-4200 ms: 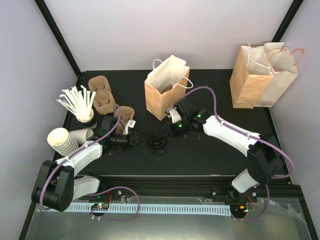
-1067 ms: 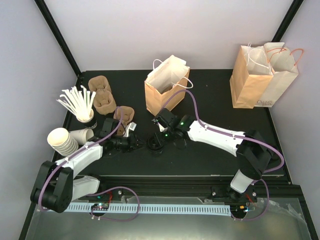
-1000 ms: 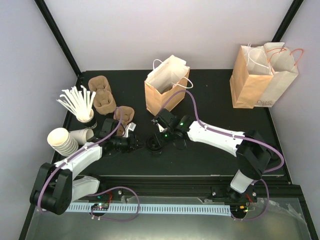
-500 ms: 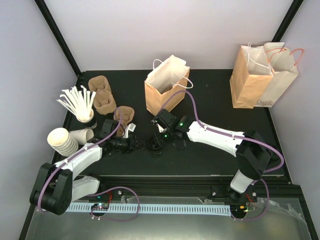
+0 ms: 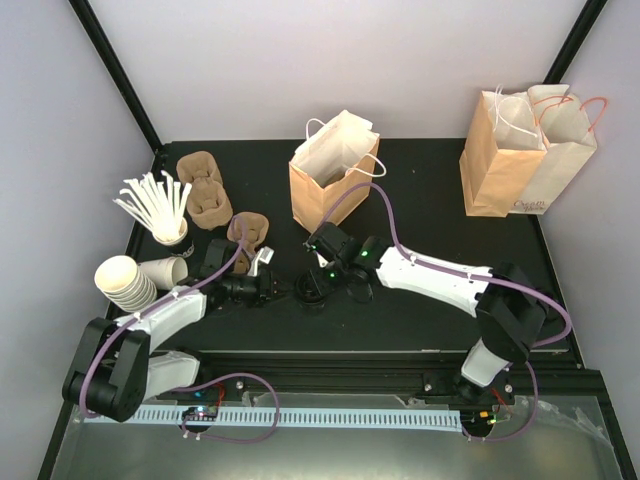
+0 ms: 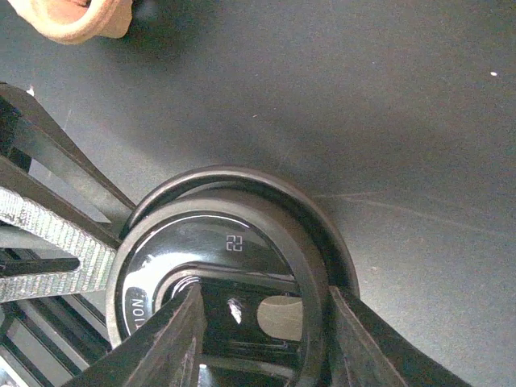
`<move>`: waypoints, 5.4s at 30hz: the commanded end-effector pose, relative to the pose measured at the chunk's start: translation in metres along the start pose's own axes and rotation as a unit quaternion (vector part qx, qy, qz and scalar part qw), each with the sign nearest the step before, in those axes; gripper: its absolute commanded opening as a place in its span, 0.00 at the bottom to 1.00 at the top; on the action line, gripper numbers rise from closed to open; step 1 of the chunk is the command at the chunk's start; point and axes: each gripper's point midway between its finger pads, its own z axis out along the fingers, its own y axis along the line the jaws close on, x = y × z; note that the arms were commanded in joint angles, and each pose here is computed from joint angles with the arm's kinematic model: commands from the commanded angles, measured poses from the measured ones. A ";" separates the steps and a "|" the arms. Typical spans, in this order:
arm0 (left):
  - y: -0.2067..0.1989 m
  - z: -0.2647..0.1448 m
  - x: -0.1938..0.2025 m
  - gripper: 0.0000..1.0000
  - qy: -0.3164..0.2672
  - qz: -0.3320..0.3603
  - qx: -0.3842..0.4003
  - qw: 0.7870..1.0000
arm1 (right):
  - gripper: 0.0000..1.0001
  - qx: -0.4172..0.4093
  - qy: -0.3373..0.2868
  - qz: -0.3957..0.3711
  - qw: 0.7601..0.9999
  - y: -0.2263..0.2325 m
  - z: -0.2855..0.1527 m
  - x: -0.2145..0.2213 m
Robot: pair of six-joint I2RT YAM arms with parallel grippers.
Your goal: Pack the takeout coffee
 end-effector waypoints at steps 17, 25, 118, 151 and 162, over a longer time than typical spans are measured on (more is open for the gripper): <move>0.017 0.009 -0.003 0.24 0.005 -0.001 -0.032 0.999 | 0.77 -0.133 0.046 -0.037 0.989 0.053 -0.003 0.042; 0.016 0.010 -0.005 0.24 0.008 -0.001 -0.034 0.999 | 0.79 -0.121 0.044 -0.074 0.989 0.035 0.013 0.064; -0.005 0.003 -0.030 0.45 0.034 0.127 -0.166 0.977 | 0.71 0.044 -0.008 -0.174 0.984 -0.015 0.060 0.113; 0.019 0.004 -0.020 0.39 0.038 0.111 -0.218 0.969 | 0.97 0.060 -0.097 -0.134 0.984 0.002 0.001 0.059; 0.019 0.006 -0.019 0.39 0.041 0.113 -0.223 0.967 | 1.00 0.037 -0.126 -0.103 0.986 0.006 -0.030 0.046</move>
